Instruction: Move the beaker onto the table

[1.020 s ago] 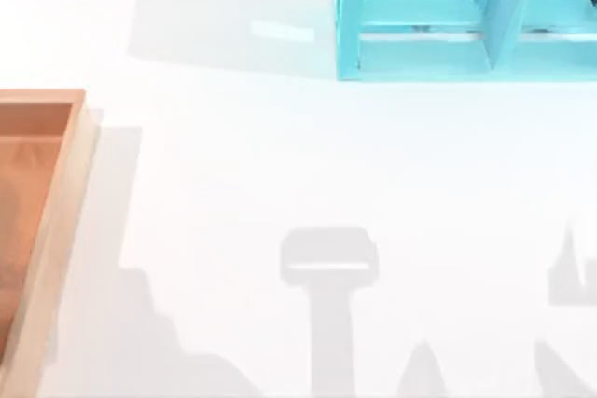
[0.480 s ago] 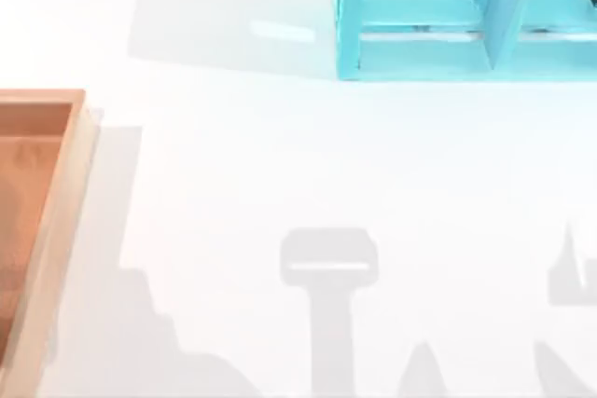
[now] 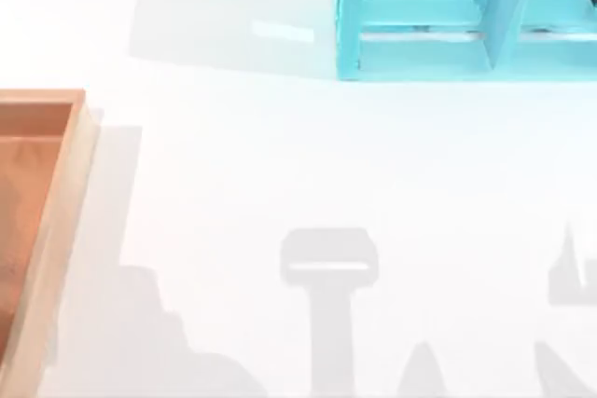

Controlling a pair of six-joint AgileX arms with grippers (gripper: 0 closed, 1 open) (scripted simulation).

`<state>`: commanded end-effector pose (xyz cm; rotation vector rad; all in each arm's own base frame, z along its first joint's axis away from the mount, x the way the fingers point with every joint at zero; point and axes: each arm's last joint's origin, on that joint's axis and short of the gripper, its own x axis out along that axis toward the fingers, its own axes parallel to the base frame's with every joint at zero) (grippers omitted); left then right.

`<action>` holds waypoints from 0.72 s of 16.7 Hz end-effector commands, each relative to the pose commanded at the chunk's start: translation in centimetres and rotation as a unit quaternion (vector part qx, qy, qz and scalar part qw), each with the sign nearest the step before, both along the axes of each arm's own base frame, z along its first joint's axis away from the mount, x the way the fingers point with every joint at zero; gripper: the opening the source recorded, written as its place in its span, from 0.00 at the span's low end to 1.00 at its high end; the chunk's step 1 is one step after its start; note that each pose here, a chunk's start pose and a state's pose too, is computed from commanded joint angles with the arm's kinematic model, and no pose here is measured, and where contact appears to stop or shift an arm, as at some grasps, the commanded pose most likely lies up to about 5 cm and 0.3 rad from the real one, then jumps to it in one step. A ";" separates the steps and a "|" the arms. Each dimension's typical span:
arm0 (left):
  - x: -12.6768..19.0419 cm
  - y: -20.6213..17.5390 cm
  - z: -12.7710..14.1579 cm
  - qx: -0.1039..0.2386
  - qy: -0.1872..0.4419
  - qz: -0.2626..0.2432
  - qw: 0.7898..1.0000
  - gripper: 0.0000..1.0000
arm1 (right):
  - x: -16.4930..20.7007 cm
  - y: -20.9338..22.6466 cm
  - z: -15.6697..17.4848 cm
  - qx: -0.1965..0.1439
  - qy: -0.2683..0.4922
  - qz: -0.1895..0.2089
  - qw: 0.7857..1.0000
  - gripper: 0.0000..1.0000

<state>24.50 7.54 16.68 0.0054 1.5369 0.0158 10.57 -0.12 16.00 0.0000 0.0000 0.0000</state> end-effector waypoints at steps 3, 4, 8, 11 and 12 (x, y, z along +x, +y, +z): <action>1.1 -0.2 2.3 0.010 -0.038 0.032 0.999 0.00 | 0.0 0.0 0.0 0.000 0.000 0.000 1.000 1.00; 1.4 -0.6 3.3 0.011 -0.048 0.041 0.998 0.00 | 0.0 0.0 0.0 0.000 0.000 0.000 1.000 1.00; 1.6 -4.3 6.5 0.002 -0.041 0.043 0.998 0.00 | 0.0 0.0 0.0 0.000 0.000 0.000 1.000 1.00; 0.5 -8.1 8.2 -0.006 -0.006 0.007 1.000 0.00 | 0.0 0.0 0.0 0.000 0.000 0.000 1.000 1.00; 0.1 -9.0 8.6 -0.006 0.004 -0.002 1.000 0.00 | 0.0 0.0 0.0 0.000 0.000 0.000 1.000 1.00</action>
